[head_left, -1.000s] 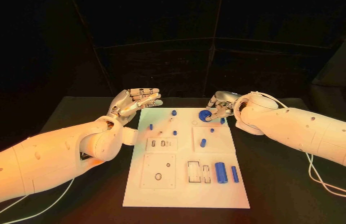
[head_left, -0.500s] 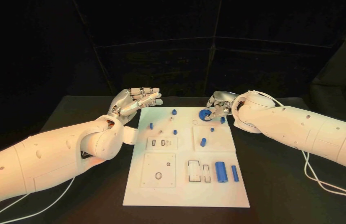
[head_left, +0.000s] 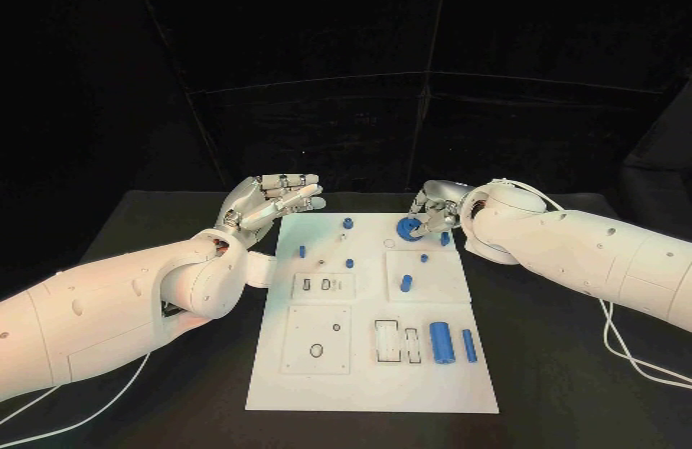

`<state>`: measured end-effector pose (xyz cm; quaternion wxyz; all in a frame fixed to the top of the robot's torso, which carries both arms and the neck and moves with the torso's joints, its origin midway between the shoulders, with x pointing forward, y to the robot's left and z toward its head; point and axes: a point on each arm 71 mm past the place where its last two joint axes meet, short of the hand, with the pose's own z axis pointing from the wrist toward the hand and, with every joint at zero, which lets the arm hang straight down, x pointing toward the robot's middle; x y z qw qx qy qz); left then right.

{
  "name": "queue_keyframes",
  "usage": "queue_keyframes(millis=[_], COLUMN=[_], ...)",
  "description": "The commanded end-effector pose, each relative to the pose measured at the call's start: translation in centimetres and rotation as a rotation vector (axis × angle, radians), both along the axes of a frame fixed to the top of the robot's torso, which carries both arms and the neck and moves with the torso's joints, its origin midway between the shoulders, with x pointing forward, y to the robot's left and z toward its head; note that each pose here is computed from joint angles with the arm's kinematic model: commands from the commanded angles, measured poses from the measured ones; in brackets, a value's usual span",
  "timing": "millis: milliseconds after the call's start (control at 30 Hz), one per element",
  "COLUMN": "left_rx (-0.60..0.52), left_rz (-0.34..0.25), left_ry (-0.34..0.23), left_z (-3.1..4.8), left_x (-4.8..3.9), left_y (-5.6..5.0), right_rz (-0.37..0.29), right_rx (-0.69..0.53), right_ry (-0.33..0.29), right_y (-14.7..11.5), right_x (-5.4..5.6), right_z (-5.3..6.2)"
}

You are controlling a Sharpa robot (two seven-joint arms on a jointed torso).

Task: Assemble the parts on the task board

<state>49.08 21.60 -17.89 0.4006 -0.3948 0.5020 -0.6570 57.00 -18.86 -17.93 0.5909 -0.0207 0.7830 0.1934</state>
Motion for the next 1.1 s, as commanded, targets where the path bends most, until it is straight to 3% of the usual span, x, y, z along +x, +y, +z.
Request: queue_keyframes(millis=[33,300,633,867,1100], left_rx=[-0.006,-0.005,-0.005,-0.004,-0.004], left_rz=[-0.016,-0.018,-0.022,-0.021,-0.022], left_ry=[-0.002,0.002,0.006,0.006,0.007], left_z=[0.10,0.09,0.10,0.10,0.08], left_x=[-0.03,-0.07,-0.14,-0.13,-0.08], left_y=[-0.2,-0.2,-0.2,-0.2,-0.3], right_rz=[0.010,0.021,0.136,0.185,0.215], right_rx=[-0.038,0.025,0.059,0.045,0.031], right_ry=[-0.044,-0.166,-0.286,-0.306,-0.269], right_y=[0.2,1.3,5.4,8.7,11.1], right_x=[-0.1,-1.0,-3.4,-3.7,-3.7], right_z=[0.2,1.3,2.8,2.9,1.7])
